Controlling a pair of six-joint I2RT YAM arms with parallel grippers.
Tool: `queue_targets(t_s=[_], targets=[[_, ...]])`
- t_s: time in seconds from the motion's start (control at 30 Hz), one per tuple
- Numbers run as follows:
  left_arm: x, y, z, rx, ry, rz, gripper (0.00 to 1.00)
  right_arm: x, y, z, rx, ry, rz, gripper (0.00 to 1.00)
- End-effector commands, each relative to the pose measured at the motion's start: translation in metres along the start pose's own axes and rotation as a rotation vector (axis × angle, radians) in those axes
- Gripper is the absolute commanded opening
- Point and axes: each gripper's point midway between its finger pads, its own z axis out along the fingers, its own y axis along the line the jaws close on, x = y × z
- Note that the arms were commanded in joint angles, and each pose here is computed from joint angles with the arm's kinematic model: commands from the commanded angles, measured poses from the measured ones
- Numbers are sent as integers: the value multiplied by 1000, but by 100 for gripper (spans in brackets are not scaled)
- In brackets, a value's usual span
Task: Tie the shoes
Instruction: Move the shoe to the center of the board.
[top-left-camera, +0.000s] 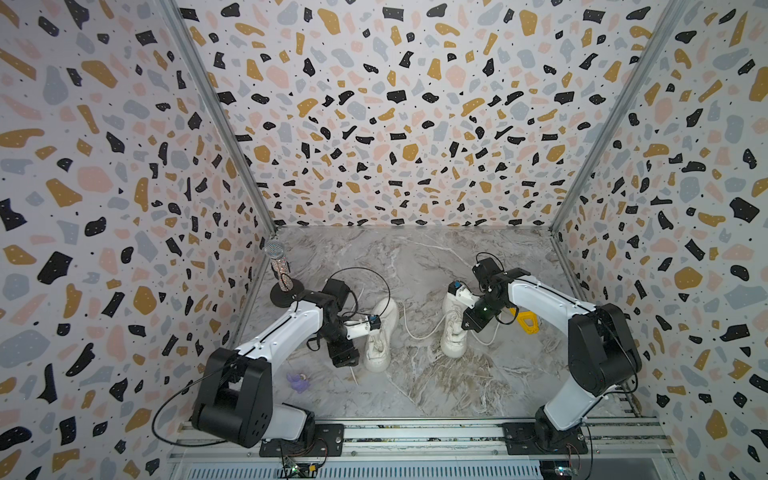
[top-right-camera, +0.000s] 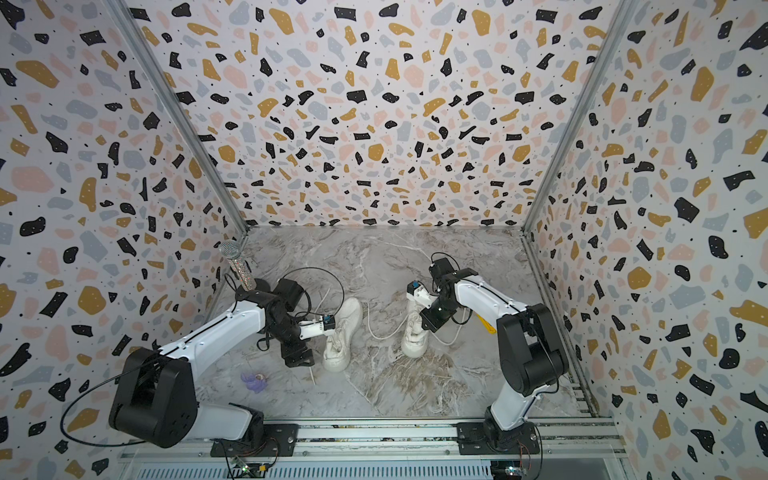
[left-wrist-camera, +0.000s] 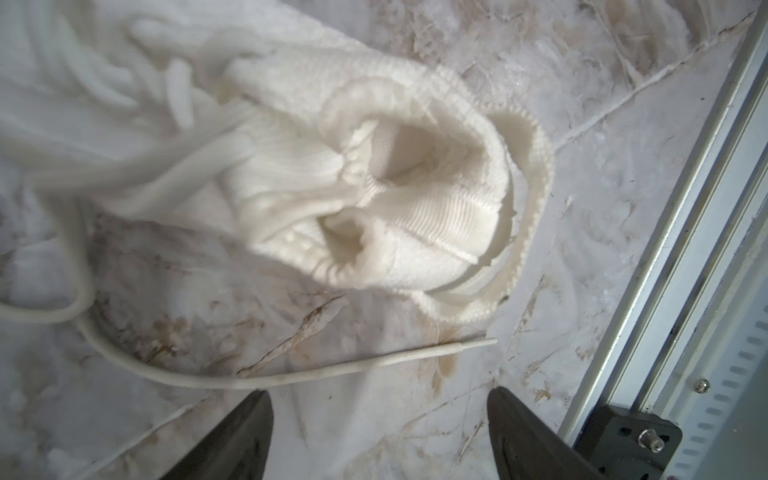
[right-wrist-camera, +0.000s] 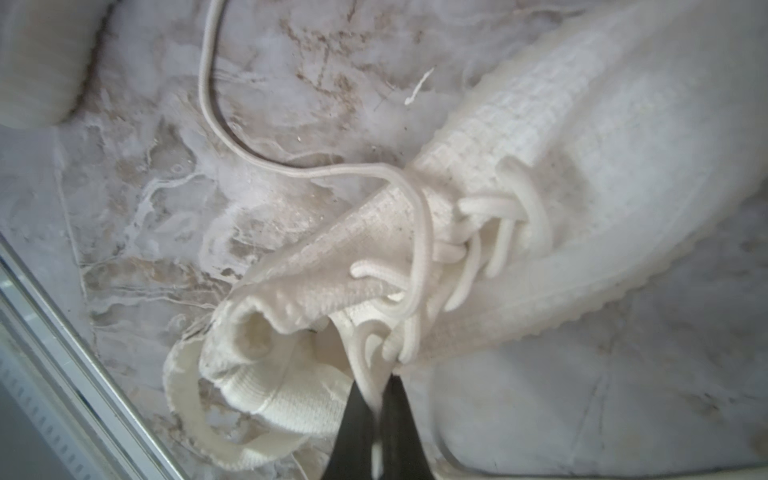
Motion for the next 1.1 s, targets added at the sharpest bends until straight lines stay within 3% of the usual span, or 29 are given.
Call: queue_targets(t_s=[0.0, 0.2, 0.37, 0.63, 0.8, 1.0, 1.07], targets=[[-15, 2, 1, 5, -11, 58, 84, -4, -43, -24, 197, 11, 8, 0], [-45, 7, 12, 24, -64, 66, 82, 3, -66, -36, 234, 18, 52, 0], [-66, 8, 19, 29, -78, 89, 80, 0, -61, -37, 200, 1, 37, 2], [-71, -6, 4, 62, -145, 96, 81, -22, -27, -65, 84, -145, -60, 31], [-52, 2, -20, 73, -229, -25, 81, -39, 10, -68, -53, -219, -128, 42], [-40, 15, -29, 21, -261, -126, 81, -52, -23, -36, 125, -105, -144, 52], [-40, 18, -30, 3, -270, -140, 81, -54, -30, -26, 143, -76, -147, 64]])
